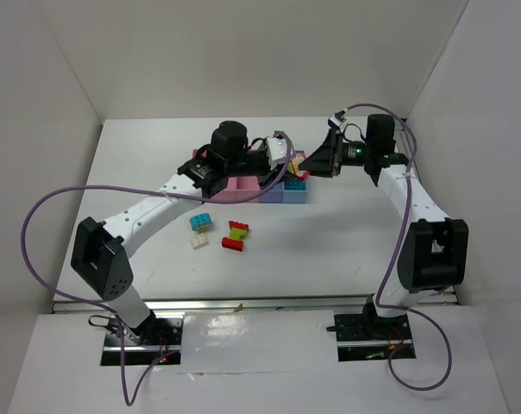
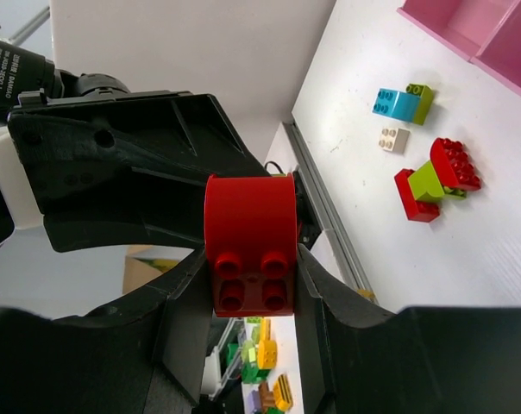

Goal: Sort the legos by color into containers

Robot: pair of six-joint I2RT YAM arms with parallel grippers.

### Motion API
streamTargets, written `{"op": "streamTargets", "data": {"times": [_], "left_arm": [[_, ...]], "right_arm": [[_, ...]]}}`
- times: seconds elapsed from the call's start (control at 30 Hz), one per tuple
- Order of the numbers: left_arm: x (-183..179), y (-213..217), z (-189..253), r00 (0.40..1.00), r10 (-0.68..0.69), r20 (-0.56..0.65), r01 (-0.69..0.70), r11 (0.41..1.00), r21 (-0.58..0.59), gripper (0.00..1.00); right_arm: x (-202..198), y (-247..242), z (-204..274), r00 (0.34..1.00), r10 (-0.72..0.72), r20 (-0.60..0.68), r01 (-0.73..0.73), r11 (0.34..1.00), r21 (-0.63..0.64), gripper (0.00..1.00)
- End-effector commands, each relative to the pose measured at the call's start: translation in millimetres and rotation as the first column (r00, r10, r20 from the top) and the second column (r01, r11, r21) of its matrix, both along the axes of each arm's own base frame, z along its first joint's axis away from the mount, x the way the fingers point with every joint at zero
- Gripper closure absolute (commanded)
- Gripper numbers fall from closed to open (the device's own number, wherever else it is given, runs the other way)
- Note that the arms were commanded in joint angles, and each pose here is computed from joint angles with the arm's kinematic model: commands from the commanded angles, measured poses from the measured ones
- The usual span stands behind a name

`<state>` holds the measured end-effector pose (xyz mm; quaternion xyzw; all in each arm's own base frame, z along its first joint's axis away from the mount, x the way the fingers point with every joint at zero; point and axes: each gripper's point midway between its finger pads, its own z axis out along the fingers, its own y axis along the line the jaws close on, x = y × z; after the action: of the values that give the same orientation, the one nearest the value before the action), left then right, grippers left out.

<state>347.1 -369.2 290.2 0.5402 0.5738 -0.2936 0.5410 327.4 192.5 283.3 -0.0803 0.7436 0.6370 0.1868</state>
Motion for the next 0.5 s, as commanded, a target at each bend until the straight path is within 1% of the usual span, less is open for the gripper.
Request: {"op": "streamTargets", "data": {"times": [0.0,0.07,0.17,0.2,0.27,0.3,0.33,0.37,0.43,0.47], "left_arm": [[3.3,5.5,26.7,0.997,0.001,0.082,0.000,1.000,-0.010,1.00],[7.3,17.7,13.8,0.999,0.024,0.049,-0.024,1.000,0.015,1.00],[13.4,34.9,8.4,0.998,0.063,0.023,-0.064,0.998,0.022,1.00],[15.3,38.5,4.1,0.997,0.076,0.003,-0.076,0.997,0.024,1.00],[19.0,49.7,-0.7,0.995,0.103,-0.019,-0.102,0.994,0.031,1.00],[23.9,60.5,-2.7,0.988,0.150,-0.035,-0.148,0.988,0.047,1.00],[25.8,65.4,-5.5,0.986,0.161,-0.046,-0.158,0.986,0.055,1.00],[26.8,69.9,-0.1,0.985,0.170,-0.037,-0.168,0.985,0.048,1.00],[34.2,86.6,-8.4,0.974,0.215,-0.065,-0.210,0.975,0.076,1.00],[35.1,91.5,-3.1,0.972,0.228,-0.064,-0.224,0.972,0.066,1.00]], "right_arm": [[5.6,0.2,15.9,0.997,0.018,0.074,-0.018,1.000,0.004,0.73],[7.4,-2.9,15.9,0.997,0.009,0.074,-0.009,1.000,0.004,0.73],[13.5,-7.4,16.0,0.996,-0.022,0.082,0.023,1.000,-0.008,0.73],[15.2,-7.6,15.2,0.996,-0.031,0.083,0.033,0.999,-0.013,0.75],[20.2,-12.4,19.1,0.992,-0.062,0.112,0.065,0.998,-0.023,0.75],[24.9,-16.0,21.7,0.989,-0.083,0.123,0.087,0.996,-0.028,0.75],[25.6,-16.0,24.7,0.988,-0.083,0.132,0.087,0.996,-0.027,0.75],[27.2,-16.3,26.3,0.987,-0.092,0.132,0.097,0.995,-0.031,0.75],[30.0,-16.7,29.6,0.984,-0.103,0.145,0.109,0.993,-0.035,0.75],[29.9,-16.7,32.3,0.984,-0.103,0.145,0.109,0.993,-0.035,0.75]]}}
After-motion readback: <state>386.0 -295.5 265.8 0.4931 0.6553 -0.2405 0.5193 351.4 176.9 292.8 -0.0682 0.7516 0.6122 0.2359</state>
